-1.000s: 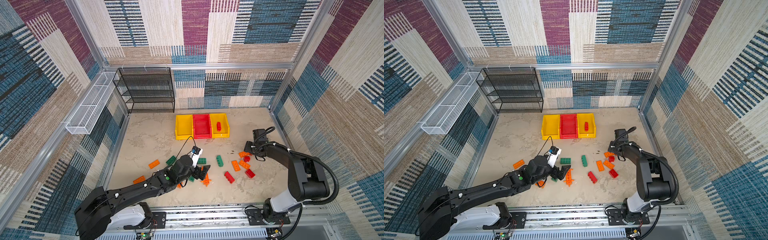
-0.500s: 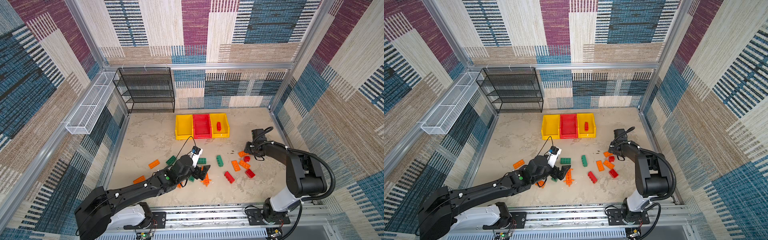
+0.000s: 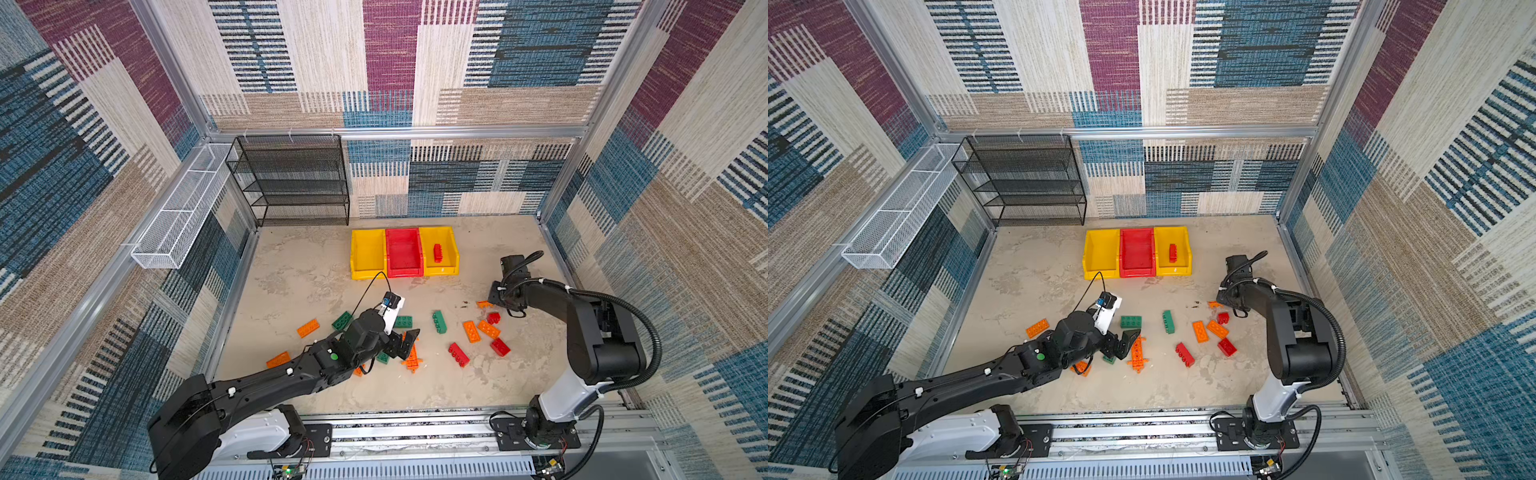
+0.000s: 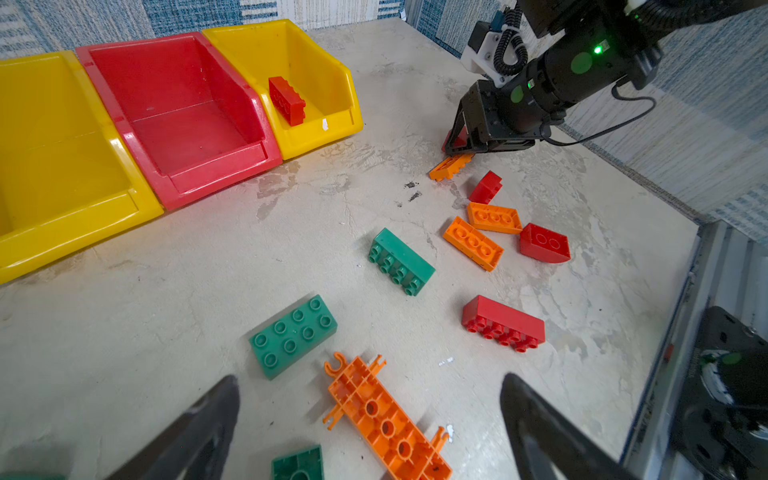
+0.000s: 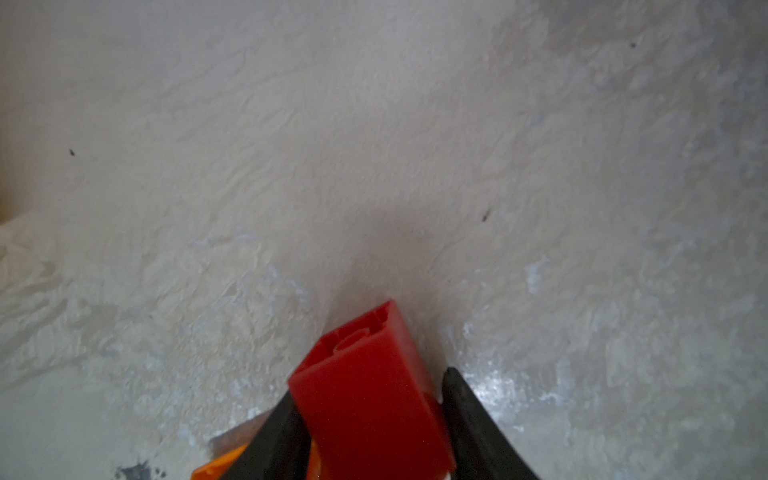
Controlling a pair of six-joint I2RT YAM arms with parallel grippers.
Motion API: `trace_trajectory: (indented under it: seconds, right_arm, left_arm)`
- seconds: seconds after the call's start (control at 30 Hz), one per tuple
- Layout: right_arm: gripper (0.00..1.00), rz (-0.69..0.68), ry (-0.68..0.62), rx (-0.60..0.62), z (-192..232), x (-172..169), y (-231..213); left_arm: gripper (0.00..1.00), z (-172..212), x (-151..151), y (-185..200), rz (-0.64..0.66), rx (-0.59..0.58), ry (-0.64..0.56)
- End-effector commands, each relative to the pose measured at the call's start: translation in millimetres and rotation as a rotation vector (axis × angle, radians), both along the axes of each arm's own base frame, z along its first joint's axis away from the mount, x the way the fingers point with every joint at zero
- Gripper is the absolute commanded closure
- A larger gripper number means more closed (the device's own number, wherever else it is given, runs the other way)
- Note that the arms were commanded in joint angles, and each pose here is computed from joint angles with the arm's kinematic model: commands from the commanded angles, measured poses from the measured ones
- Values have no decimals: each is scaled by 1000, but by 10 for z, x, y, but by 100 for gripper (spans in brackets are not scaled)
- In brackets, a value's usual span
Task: Sort the legos into containers by color
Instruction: 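Grasp a small red brick with the right gripper and lift it, then carry the small red brick to the yellow bin and release it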
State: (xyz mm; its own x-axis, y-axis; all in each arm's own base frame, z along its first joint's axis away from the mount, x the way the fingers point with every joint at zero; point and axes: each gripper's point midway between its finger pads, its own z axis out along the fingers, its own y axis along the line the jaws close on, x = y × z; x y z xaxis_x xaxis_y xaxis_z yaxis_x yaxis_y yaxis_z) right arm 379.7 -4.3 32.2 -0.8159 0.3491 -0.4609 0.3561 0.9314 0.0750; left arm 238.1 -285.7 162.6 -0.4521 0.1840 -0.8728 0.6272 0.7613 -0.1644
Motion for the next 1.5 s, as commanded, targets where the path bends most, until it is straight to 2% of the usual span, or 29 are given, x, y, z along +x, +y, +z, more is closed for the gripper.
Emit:
trace_trajectory:
  seconds: [0.0, 0.47, 0.83, 1.07, 1.27, 1.47]
  right_arm:
    - [50, -11, -9, -30, 53, 30, -54]
    - [59, 0, -10, -44, 12, 120, -62]
    - [76, -9, -16, -83, 27, 186, -124]
    - [77, -4, -78, -66, 260, 285, -93]
    - [78, 63, -126, 16, 500, 453, 173]
    - [76, 223, -217, 52, 1007, 827, 867]
  left_arm:
    - [2, 61, 31, -20, -3, 4, -25]
    - [2, 48, 32, 3, 4, 11, -25]
    - [2, 67, 45, 16, 6, 33, -37]
    - [2, 130, 82, 7, 7, 55, -59]
    - [2, 138, 116, 44, 27, 82, -67]
    - [1, 123, 177, 130, 76, 128, -69]
